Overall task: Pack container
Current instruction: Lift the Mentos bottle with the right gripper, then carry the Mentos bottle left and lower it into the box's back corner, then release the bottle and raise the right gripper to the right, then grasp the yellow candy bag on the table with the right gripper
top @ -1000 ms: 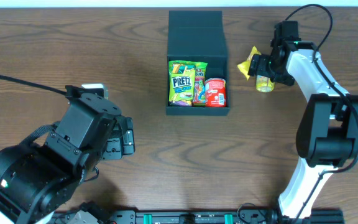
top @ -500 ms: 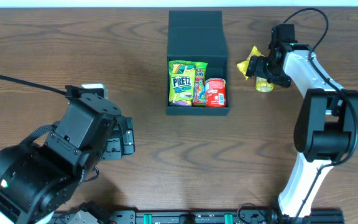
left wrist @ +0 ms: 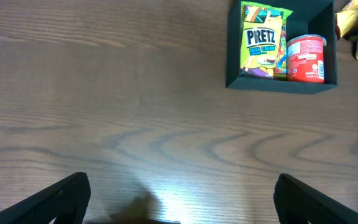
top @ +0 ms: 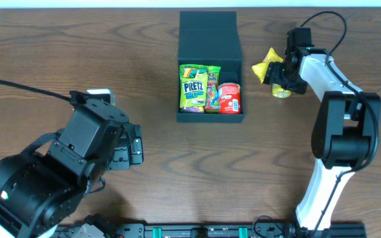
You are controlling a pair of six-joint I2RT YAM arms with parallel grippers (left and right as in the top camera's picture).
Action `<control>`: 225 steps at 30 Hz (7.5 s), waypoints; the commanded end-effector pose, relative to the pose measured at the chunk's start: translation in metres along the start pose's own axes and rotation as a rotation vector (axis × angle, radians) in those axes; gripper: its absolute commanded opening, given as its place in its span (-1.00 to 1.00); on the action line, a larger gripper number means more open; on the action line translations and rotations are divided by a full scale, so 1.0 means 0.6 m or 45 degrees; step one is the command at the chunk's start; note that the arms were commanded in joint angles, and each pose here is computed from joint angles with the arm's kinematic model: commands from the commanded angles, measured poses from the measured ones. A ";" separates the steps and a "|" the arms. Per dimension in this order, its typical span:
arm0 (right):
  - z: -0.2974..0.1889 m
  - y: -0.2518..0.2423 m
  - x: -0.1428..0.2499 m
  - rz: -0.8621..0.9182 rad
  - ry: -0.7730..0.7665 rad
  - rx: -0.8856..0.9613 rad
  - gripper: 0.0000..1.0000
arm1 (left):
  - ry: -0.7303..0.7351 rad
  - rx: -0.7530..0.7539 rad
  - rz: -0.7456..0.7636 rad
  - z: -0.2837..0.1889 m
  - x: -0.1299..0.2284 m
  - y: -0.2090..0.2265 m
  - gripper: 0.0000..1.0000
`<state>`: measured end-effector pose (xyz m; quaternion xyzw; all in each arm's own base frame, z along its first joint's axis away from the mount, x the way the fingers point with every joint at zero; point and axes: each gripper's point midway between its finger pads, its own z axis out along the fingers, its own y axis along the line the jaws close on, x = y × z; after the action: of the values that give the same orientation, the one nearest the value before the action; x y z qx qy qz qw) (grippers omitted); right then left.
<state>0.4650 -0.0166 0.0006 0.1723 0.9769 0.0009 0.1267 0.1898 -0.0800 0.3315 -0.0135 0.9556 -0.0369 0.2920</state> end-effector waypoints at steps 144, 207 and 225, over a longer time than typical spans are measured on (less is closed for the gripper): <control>-0.122 0.308 0.067 -2.088 -0.195 -0.395 0.43 | -0.008 0.010 0.009 -0.004 -0.002 -0.001 0.91; -0.018 0.098 -0.076 0.717 -0.175 -0.259 0.32 | -0.008 0.010 0.009 -0.004 -0.002 -0.001 0.91; -0.006 0.076 -0.077 0.884 -0.217 -0.168 -0.21 | -0.008 0.010 0.009 -0.004 -0.002 -0.001 0.91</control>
<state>0.5245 0.0150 0.0203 0.4759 0.8482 0.1119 0.2040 0.1898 -0.0800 0.3315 -0.0135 0.9556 -0.0369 0.2920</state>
